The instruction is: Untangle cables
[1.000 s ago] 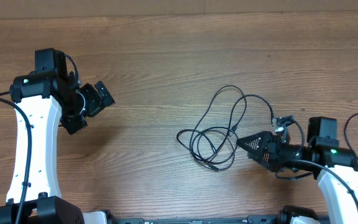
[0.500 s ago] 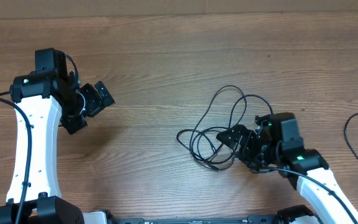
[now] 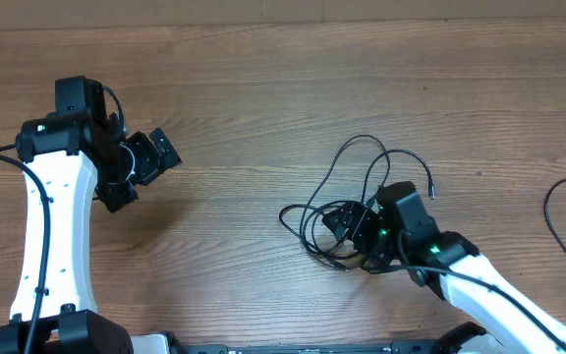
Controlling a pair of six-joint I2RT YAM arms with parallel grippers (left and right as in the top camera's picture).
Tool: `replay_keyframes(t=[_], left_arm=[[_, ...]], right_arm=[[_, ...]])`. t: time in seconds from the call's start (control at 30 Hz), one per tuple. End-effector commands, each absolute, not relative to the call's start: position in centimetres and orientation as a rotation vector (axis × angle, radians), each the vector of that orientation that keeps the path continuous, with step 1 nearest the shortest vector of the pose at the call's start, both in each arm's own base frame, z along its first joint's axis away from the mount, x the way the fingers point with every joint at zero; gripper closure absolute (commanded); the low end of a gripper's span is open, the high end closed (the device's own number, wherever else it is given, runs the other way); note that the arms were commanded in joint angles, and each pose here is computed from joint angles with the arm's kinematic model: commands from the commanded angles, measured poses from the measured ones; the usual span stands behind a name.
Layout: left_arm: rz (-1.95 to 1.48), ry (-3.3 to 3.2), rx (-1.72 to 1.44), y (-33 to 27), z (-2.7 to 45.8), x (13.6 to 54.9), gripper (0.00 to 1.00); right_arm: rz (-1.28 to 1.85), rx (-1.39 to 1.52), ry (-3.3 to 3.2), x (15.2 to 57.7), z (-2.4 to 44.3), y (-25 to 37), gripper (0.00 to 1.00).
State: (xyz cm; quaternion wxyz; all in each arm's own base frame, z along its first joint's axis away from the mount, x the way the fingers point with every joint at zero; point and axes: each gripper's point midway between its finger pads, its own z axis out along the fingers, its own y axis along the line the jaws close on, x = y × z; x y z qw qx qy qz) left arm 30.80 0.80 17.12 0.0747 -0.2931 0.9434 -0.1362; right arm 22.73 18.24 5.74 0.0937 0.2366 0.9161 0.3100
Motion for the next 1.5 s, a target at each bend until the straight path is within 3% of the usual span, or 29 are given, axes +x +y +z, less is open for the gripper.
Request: replay_keyframes(t=[0.0, 0.1, 0.13, 0.27, 0.3, 0.5, 0.7, 0.83, 0.93, 1.1, 1.3, 1.47], left_arm=[[-0.397, 2.832, -0.845, 0.9, 17.3, 30.9, 0.0], [-0.397, 2.831, -0.845, 0.9, 17.3, 30.9, 0.0], [-0.397, 2.832, -0.845, 0.9, 17.3, 30.9, 0.01], [-0.397, 2.832, -0.845, 0.9, 17.3, 30.9, 0.0], [-0.397, 2.832, -0.845, 0.9, 17.3, 30.9, 0.0], [-0.397, 2.832, -0.845, 0.9, 17.3, 30.9, 0.0], [-0.397, 2.831, -0.845, 0.9, 17.3, 30.9, 0.0], [-0.397, 2.832, -0.845, 0.9, 17.3, 30.9, 0.0], [-0.397, 2.831, -0.845, 0.9, 17.3, 30.9, 0.0], [-0.397, 2.832, -0.845, 0.9, 17.3, 30.9, 0.0], [-0.351, 2.794, -0.833, 1.6, 17.3, 31.8, 0.0], [-0.352, 2.794, -0.832, 1.6, 17.3, 31.8, 0.0]], right_arm=[[0.8, 0.831, 2.733, 23.1, 3.2, 17.3, 0.1], [0.781, 0.942, 2.748, 23.4, 1.5, 17.5, 0.18], [0.777, 0.959, 2.752, 23.6, 0.9, 17.6, 0.27], [0.879, 0.899, 2.783, 23.9, 0.3, 19.2, 0.91], [0.925, 0.85, 2.79, 23.8, 0.7, 19.8, 0.96], [1.179, 0.558, 2.683, 25.6, 6.9, 22.8, 0.96], [1.465, -0.013, 2.315, 27.1, 22.4, 26.7, 0.96], [1.367, -0.302, 2.157, 26.3, 29.3, 27.4, 0.96], [1.116, -0.299, 2.213, 27.0, 29.0, 26.1, 0.96], [0.809, -0.099, 2.409, 27.3, 24.4, 22.8, 0.96], [1.0, -0.135, 2.62, 23.3, 22.1, 24.5, 0.96], [1.182, -0.285, 2.62, 21.3, 23.1, 26.1, 0.96]])
